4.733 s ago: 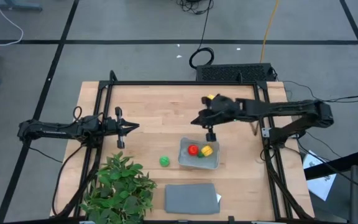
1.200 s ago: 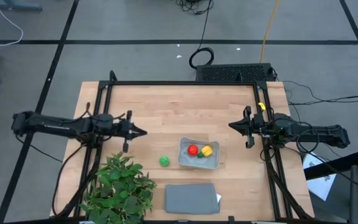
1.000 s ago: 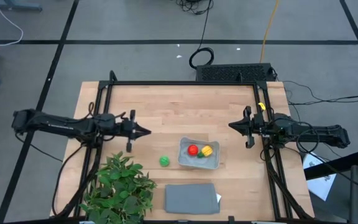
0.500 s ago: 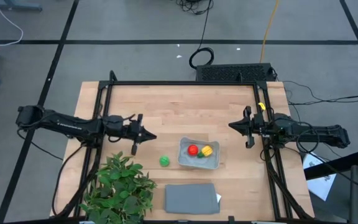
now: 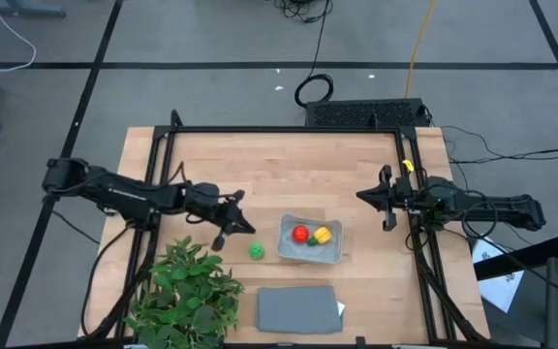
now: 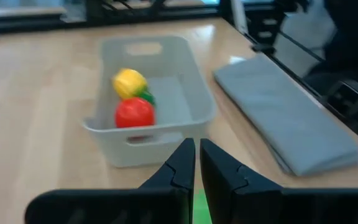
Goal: Pick and placing Produce into tupperware
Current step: Put the green pear into the gray bin
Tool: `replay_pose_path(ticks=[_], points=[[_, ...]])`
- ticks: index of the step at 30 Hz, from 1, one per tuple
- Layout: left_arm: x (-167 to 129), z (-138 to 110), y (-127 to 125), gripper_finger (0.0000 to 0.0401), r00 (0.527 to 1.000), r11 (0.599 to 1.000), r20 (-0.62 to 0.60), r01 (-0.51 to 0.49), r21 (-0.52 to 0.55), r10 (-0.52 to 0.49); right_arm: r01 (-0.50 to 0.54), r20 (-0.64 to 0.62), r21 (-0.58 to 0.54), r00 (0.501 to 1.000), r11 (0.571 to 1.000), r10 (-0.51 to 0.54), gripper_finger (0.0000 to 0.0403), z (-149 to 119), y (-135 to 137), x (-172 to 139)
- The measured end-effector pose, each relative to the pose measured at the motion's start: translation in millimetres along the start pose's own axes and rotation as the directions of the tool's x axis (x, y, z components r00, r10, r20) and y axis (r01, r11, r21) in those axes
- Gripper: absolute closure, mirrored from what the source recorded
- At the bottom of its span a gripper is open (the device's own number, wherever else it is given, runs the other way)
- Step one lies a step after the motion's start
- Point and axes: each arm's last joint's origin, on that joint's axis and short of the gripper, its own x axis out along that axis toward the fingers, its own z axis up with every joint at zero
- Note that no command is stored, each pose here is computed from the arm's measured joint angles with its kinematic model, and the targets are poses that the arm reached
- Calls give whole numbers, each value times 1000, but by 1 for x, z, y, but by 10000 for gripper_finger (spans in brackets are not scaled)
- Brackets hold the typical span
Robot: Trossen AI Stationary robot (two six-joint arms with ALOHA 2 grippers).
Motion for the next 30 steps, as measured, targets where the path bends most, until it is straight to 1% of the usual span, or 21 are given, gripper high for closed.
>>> replay_pose_path(ticks=[6,12,22,28,30], points=[[5,-10,-8,375,992,996,-99,82,-27,-84,2,-15,3,1000,1000,-2,403,-10,-1,0],[7,-9,-20,375,986,991,-97,135,-6,-135,-1,10,5,1000,1000,1,403,-10,-1,0],[7,-12,-18,374,990,997,-137,30,-66,-39,-2,18,11,1000,1000,2,403,-9,-1,0],[7,-12,-18,374,991,998,-133,17,-63,-25,-3,18,30,1000,1000,2,403,-9,-1,0],[7,-12,-18,368,991,998,-134,3,-58,-11,-3,18,30,1000,1000,2,403,-9,-1,0]])
